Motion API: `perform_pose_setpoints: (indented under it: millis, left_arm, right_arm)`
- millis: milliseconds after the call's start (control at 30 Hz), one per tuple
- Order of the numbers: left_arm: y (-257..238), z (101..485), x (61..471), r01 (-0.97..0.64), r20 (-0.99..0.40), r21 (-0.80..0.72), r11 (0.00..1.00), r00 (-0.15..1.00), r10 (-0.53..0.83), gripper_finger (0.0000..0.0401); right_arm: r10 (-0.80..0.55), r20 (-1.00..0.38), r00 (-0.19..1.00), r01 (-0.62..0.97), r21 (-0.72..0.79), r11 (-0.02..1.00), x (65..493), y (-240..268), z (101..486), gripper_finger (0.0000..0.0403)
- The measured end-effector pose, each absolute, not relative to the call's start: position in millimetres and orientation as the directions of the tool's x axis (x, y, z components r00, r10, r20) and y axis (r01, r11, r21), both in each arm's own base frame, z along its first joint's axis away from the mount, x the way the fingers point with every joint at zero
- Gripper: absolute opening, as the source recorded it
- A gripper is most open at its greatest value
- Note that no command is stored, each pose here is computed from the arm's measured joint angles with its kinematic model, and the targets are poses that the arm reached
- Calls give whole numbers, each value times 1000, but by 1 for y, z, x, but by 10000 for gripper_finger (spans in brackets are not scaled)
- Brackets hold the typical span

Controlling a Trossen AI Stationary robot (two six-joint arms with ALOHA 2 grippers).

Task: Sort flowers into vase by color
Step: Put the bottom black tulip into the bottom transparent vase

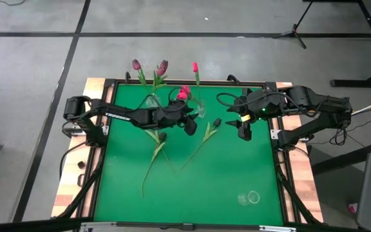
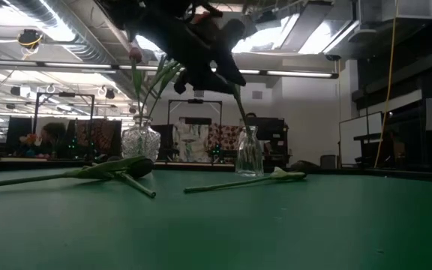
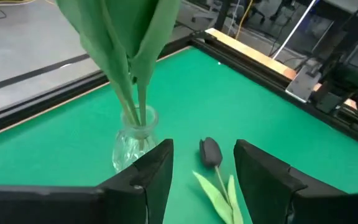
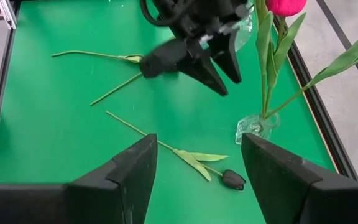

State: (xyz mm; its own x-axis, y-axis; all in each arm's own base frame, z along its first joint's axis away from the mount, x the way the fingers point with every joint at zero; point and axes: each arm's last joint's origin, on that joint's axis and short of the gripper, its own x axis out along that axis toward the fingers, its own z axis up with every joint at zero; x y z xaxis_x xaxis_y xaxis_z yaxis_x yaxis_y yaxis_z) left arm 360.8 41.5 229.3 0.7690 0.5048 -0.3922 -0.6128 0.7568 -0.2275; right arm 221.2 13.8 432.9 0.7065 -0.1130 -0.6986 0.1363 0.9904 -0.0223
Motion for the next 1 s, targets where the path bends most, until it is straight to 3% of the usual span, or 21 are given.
perform_pose_setpoints:
  millis: [200, 300, 767, 1000]
  left_arm:
    - [38, 254, 342, -633, -399, -211, 745, 751, 526, 166]
    - [36, 260, 327, -650, -469, -195, 735, 720, 512, 166]
    - [-33, 268, 260, -635, -786, -268, 725, 579, 217, 166]
    - [-85, 264, 241, -610, -832, -309, 730, 545, 103, 166]
  right_arm:
    - [-121, -701, 703, 135, -35, 990, 221, 14, 432, 234]
    - [-121, -701, 703, 135, -35, 990, 221, 14, 432, 234]
    - [-112, -703, 702, 129, -29, 991, 221, 14, 432, 234]
    - [-112, -703, 702, 130, -28, 991, 221, 14, 432, 234]
